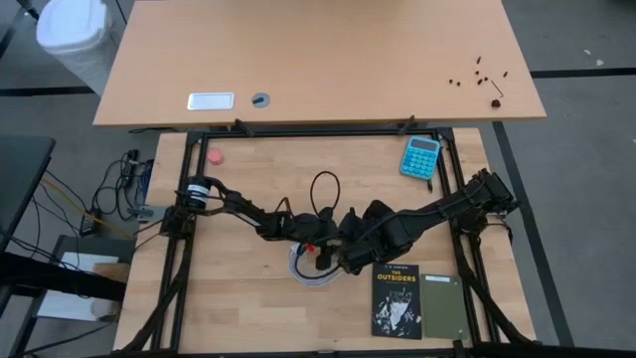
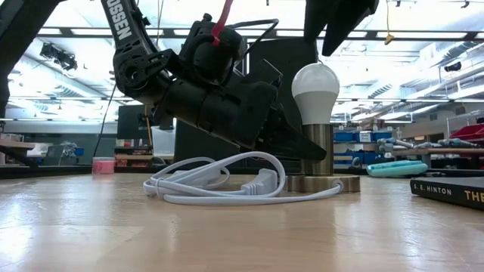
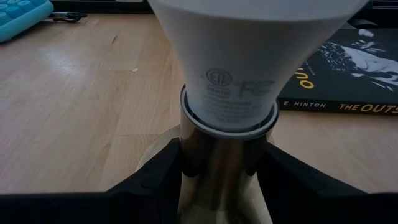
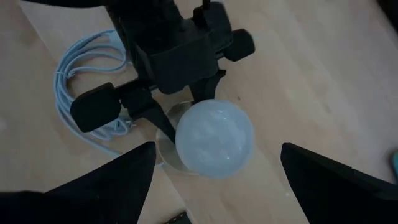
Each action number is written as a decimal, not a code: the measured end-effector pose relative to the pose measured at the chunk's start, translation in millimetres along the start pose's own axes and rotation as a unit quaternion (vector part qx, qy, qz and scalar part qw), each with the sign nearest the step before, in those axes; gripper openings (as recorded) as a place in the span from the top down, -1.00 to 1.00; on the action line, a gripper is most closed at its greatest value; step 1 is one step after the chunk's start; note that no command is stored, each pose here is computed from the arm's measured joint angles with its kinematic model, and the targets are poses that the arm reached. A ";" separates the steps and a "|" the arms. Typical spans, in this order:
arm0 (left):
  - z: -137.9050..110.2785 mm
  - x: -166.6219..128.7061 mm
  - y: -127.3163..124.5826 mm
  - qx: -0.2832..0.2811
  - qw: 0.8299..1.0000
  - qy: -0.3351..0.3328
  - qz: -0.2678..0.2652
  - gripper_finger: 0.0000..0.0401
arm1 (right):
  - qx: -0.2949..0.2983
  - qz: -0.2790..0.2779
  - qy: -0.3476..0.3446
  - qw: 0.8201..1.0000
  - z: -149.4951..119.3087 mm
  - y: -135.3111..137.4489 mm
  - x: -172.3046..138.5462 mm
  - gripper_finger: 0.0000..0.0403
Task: Screw lightbulb
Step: Insert the white lightbulb into the silver lamp
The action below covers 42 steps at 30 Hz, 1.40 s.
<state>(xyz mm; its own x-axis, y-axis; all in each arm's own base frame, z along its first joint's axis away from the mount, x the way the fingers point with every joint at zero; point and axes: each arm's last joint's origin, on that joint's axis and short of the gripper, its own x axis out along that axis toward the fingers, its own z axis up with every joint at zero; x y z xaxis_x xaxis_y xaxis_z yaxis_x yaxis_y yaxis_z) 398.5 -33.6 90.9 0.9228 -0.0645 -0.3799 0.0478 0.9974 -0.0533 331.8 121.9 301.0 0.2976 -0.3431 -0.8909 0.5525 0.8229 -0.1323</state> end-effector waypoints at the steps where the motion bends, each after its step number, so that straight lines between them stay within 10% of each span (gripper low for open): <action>1: 0.0 0.0 0.0 0.000 1.000 0.000 0.000 0.08 | 0.001 -0.003 -0.004 1.000 -0.5 0.3 -0.4 -0.77; 16: -0.1 0.0 0.0 0.000 1.000 0.000 0.000 0.08 | -0.010 -0.037 0.001 0.999 -24.5 6.4 -7.4 -0.77; 31: -0.3 0.1 0.0 0.000 1.000 0.002 0.001 0.08 | 0.027 -0.129 -0.004 0.991 -118.8 10.2 59.1 -0.77; 42: -0.3 0.1 0.1 0.000 1.000 0.002 0.001 0.08 | 0.141 -0.099 -0.161 0.972 -172.0 1.1 75.9 -0.77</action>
<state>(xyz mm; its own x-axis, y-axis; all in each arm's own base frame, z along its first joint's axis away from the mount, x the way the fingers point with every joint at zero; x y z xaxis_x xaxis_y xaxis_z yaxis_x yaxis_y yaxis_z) 398.5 -33.6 90.6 0.9209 -0.0635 -0.3846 0.0466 0.9975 -0.0532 221.0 174.6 158.6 0.3662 -0.6435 -0.6722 0.8017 0.5849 -0.1232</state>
